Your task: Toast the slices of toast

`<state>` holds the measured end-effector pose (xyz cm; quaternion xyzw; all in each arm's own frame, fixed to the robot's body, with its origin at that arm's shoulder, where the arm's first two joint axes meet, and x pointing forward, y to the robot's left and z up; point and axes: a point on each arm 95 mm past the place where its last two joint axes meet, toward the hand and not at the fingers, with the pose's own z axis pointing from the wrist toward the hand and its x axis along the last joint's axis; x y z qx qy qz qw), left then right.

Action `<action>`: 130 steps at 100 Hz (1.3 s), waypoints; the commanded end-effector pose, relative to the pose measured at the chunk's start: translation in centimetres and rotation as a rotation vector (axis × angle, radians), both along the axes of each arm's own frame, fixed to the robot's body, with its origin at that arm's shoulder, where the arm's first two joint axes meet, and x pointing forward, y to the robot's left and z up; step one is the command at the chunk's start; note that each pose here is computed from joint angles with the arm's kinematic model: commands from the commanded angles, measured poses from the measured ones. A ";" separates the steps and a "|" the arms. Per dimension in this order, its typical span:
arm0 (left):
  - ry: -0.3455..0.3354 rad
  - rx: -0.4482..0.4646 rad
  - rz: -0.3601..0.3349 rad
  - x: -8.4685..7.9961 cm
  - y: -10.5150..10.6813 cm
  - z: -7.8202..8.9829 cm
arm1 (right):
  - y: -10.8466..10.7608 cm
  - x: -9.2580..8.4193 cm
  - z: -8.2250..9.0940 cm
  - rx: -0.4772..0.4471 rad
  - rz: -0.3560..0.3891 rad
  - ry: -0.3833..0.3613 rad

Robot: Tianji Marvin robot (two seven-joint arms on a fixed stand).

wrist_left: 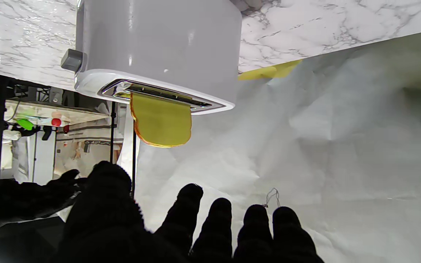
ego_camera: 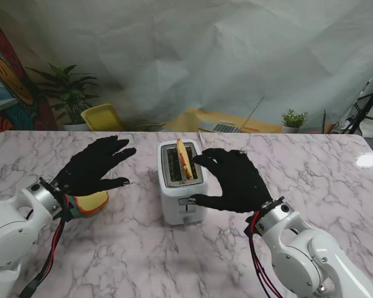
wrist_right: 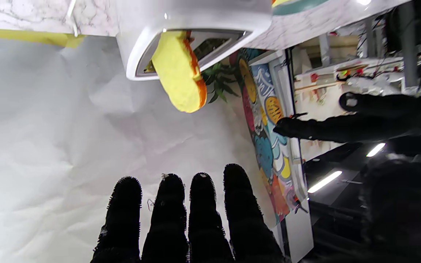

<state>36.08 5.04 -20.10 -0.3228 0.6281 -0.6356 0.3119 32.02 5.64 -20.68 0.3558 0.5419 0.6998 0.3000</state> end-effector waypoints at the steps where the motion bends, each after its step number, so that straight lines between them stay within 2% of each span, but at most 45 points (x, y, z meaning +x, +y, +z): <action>1: 0.010 0.011 0.025 -0.6 0.1 -0.2 | -0.3 -0.4 -0.6 -0.013 0.023 0.022; 25: 0.022 0.067 0.140 -2.6 1.2 -1.1 | -1.4 -1.4 -1.8 -0.025 0.111 0.068; 38: 0.048 0.087 0.206 -3.8 1.8 -2.1 | -1.9 -1.8 -2.3 -0.030 0.113 0.082; 54: 0.084 0.154 0.284 -5.2 2.6 -3.7 | -2.2 -2.1 -2.7 -0.028 0.113 0.087; 62: 0.087 0.208 0.301 -5.5 3.2 -4.6 | -2.3 -2.2 -2.8 -0.031 0.114 0.091; 72: 0.078 0.275 0.330 -5.7 4.0 -6.0 | -2.4 -2.3 -2.9 -0.032 0.114 0.096; 100: 0.082 0.350 0.463 -5.5 5.5 -9.7 | -2.6 -2.7 -3.0 -0.047 0.131 0.114; 116: 0.119 0.368 0.533 -5.4 5.6 -11.3 | -2.7 -2.8 -3.0 -0.054 0.143 0.128; 130: 0.155 0.384 0.560 -5.0 5.7 -12.3 | -2.7 -3.0 -3.0 -0.054 0.142 0.138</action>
